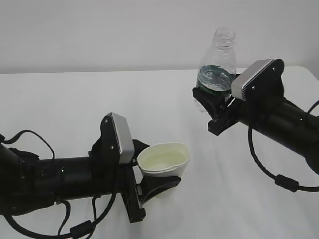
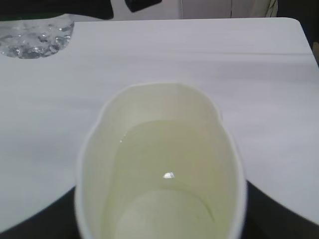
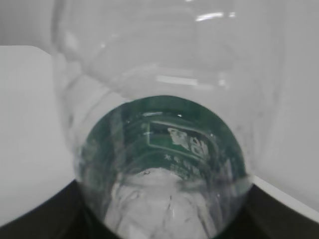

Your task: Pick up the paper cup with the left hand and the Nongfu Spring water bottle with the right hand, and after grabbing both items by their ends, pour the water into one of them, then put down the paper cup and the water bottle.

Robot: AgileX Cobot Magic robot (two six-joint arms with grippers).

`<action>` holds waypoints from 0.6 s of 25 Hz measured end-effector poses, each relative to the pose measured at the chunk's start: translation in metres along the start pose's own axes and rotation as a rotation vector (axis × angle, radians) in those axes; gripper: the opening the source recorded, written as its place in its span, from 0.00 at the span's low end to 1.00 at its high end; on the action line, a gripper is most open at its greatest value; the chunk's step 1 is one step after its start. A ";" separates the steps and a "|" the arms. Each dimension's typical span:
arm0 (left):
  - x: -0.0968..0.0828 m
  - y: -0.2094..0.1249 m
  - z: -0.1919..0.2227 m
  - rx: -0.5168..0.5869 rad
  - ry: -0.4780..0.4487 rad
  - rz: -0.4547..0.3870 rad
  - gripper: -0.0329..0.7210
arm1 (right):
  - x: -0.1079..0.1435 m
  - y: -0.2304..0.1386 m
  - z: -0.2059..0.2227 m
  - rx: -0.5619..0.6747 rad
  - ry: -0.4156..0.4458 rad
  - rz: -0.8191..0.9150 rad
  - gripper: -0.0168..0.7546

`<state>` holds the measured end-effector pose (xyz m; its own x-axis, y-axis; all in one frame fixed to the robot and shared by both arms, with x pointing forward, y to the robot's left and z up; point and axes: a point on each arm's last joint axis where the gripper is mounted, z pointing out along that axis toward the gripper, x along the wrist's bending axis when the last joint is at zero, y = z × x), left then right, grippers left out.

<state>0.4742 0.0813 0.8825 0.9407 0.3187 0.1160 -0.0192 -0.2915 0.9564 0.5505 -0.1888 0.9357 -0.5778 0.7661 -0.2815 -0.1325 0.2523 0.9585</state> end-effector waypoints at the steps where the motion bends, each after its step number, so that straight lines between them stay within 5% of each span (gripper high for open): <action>1: 0.000 0.000 0.000 0.000 0.000 0.000 0.59 | 0.000 0.000 0.000 0.000 0.000 0.001 0.59; 15: 0.000 0.000 0.000 0.000 0.000 0.000 0.59 | -0.016 -0.002 -0.001 0.015 -0.177 0.091 0.59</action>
<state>0.4742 0.0813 0.8825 0.9407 0.3187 0.1160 -0.0192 -0.2915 0.9564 0.5590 -0.2019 0.9383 -0.4356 0.8779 -0.1988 -0.0735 0.1854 0.9799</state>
